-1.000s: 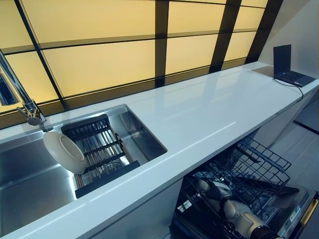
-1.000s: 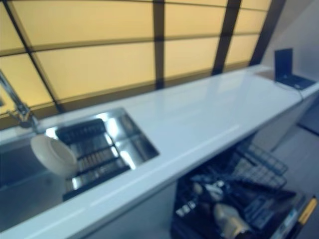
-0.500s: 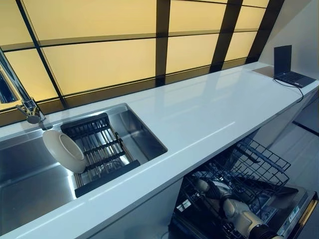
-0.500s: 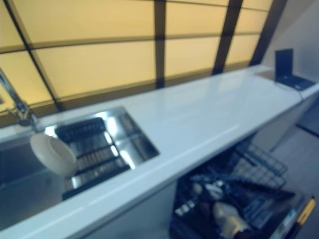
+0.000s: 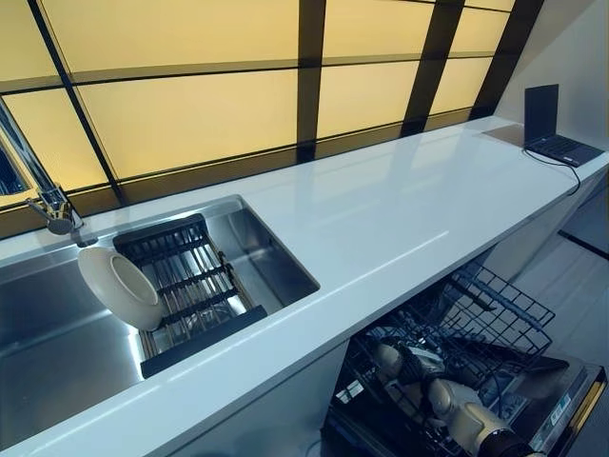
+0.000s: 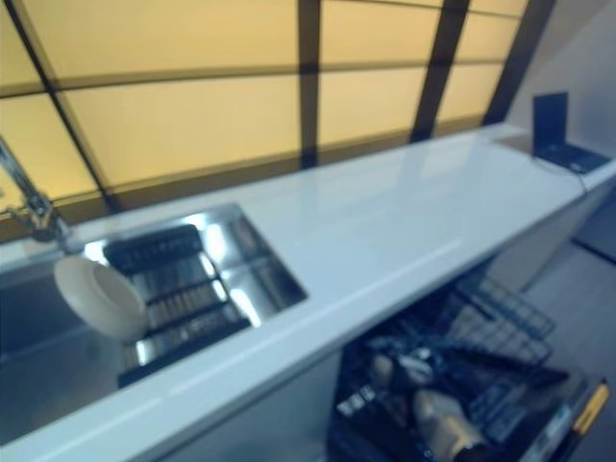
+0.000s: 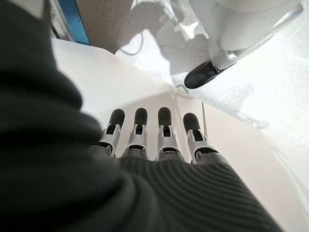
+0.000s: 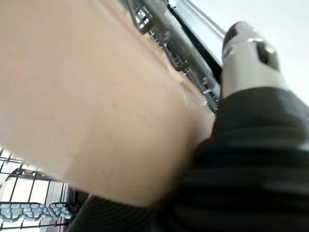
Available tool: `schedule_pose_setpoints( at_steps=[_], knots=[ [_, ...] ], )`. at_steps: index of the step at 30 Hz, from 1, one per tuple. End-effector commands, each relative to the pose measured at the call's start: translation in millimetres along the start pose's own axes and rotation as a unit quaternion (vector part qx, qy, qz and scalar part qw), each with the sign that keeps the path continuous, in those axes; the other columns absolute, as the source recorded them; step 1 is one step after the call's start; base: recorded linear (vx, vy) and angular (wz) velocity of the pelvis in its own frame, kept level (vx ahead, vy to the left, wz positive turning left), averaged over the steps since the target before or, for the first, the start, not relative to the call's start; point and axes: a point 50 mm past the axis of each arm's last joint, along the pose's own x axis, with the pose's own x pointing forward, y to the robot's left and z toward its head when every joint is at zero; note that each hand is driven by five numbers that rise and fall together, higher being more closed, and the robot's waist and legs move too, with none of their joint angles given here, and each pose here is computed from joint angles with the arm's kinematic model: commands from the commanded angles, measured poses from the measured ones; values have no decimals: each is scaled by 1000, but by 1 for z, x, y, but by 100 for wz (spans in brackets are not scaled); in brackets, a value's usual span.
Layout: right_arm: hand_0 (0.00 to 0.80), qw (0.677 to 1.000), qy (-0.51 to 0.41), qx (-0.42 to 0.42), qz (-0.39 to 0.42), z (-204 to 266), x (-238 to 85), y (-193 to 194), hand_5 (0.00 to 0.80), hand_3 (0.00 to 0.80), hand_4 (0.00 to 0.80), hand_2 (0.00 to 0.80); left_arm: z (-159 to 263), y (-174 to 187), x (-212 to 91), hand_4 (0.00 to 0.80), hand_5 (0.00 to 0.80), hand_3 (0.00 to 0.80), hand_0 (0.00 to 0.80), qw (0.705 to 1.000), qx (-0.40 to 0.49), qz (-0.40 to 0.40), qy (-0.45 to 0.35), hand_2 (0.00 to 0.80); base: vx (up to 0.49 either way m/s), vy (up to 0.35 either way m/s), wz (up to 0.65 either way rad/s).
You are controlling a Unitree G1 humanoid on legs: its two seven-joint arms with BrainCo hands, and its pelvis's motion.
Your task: Take plates into dishwasher
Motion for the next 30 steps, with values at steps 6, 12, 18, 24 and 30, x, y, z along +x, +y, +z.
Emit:
schedule_pose_setpoints(
  at_steps=[6,12,18,24,30],
  knots=[
    [0,998,-50,39,-27,6,-15,-18,0,0,0,0,17,19,3,0,0,0,0,999,7,32,-19,0,0,0,0],
    [0,995,-92,37,3,10,-30,-22,0,0,0,0,9,21,1,0,0,0,0,999,-5,38,-14,0,4,2,-1],
    [0,993,-94,67,3,4,-42,-28,0,0,0,0,6,21,0,0,0,0,0,999,-13,43,-11,0,-2,5,-2],
    [0,990,-78,119,-14,-10,-54,-36,0,0,0,0,-2,22,-1,0,0,0,0,998,-21,50,-4,0,-4,-1,-2],
    [0,962,-34,269,-16,-35,-61,-40,0,0,0,0,-7,24,-3,0,0,0,0,998,-26,50,-1,0,-4,6,-9]
  ],
)
